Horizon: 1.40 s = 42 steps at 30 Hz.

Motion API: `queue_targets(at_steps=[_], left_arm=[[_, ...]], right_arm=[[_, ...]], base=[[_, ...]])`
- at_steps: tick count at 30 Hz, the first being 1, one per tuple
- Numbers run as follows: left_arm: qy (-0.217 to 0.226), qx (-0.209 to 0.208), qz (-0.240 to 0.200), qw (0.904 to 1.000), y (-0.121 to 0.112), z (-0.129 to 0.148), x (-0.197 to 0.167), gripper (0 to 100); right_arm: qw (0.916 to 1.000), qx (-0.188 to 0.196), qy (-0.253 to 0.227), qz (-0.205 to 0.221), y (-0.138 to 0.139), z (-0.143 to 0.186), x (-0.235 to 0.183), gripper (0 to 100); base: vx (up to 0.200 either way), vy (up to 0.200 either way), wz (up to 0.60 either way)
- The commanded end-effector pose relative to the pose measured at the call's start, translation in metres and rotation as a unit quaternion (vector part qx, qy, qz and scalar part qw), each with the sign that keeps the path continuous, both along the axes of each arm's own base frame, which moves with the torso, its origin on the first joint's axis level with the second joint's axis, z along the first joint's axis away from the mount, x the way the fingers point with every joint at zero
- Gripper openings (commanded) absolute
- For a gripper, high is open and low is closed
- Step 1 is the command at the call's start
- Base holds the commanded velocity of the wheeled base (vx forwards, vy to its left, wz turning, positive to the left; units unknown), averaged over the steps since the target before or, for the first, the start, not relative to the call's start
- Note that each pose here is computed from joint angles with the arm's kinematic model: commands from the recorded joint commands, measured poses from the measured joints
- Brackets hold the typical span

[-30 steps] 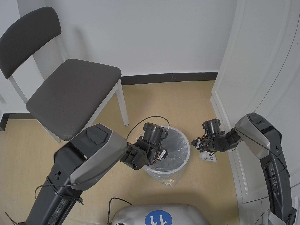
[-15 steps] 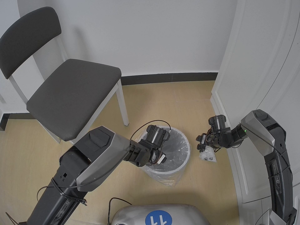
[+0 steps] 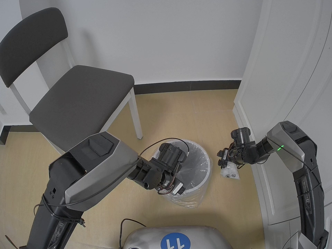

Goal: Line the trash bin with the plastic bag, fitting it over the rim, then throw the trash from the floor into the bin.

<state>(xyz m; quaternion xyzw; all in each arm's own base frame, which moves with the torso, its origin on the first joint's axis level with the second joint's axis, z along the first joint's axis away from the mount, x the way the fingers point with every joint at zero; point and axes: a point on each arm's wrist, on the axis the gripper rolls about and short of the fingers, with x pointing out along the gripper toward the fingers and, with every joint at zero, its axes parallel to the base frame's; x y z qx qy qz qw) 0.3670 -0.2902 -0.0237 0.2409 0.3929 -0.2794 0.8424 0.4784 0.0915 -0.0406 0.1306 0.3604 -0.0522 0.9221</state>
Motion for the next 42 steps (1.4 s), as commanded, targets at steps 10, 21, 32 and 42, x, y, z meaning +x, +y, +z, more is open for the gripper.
queue_targets(at_steps=[10,21,32,42], left_arm=[[-0.023,-0.022,-0.009,0.9994,-0.005,0.020,-0.007,100],[-0.079,-0.024,0.022,0.9963,-0.026,-0.003,0.029,100],[-0.058,0.017,0.029,0.9978,-0.036,-0.033,0.045,100],[-0.058,0.002,0.023,0.9980,-0.042,-0.033,0.042,100]], right_arm=[[1.0000,0.001,-0.004,0.000,0.000,0.004,0.000,100],[1.0000,0.000,-0.003,0.000,0.000,0.001,0.000,100],[0.9998,0.003,-0.016,-0.009,-0.007,0.013,0.003,100],[0.9998,0.003,-0.015,-0.009,-0.008,0.013,0.003,100]], base=[[0.000,0.000,0.00],[0.000,0.000,0.00],[0.000,0.000,0.00],[0.000,0.000,0.00]])
